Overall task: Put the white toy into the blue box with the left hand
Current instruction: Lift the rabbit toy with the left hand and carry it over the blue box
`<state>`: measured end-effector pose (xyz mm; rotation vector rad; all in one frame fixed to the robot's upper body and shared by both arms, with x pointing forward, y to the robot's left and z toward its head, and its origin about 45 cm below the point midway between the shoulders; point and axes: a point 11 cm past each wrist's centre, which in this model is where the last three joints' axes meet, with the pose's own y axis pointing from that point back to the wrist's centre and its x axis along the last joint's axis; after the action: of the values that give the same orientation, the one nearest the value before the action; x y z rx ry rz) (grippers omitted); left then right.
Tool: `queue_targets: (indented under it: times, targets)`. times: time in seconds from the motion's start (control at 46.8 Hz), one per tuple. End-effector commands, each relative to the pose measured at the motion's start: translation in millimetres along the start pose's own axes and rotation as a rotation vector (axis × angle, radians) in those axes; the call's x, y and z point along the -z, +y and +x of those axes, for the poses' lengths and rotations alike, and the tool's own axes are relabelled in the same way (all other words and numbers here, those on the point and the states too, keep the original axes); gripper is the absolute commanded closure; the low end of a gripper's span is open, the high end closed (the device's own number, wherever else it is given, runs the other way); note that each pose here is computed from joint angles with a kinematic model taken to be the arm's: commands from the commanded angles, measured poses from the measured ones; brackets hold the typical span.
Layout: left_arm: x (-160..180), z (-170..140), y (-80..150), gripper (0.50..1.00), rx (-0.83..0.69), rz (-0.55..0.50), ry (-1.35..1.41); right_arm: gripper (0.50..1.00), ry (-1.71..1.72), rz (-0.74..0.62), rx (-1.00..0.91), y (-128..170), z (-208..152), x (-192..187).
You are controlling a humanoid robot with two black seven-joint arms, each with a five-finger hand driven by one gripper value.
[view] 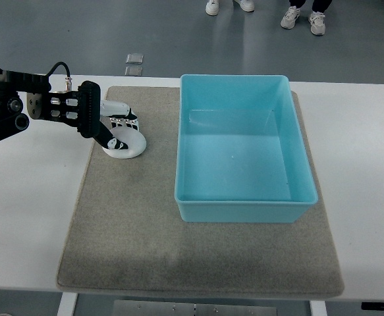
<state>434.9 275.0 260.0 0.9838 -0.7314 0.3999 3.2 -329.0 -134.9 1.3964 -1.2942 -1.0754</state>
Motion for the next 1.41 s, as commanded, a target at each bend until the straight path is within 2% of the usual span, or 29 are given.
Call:
queue_targets:
  times: [0.0, 0.534, 0.748, 1.047, 1.389]
  targets:
    - [-2, 4, 1, 1.000, -0.010, -0.003, -0.001, 0.564, 0.000, 0.000, -0.001, 0, 0, 0]
    - [-38, 85, 20, 1.000, -0.259, -0.069, -0.074, 0.564, 0.000, 0.000, 0.000, 0, 0, 0]
    - [-72, 101, 13, 1.000, -0.362, -0.158, -0.087, 0.564, 0.000, 0.000, 0.000, 0, 0, 0]
    - [-123, 76, 1, 1.000, -0.302, -0.322, -0.106, 0.564, 0.000, 0.000, -0.001, 0, 0, 0]
    - [-149, 40, -29, 1.000, -0.221, -0.398, -0.070, 0.564, 0.000, 0.000, 0.000, 0, 0, 0]
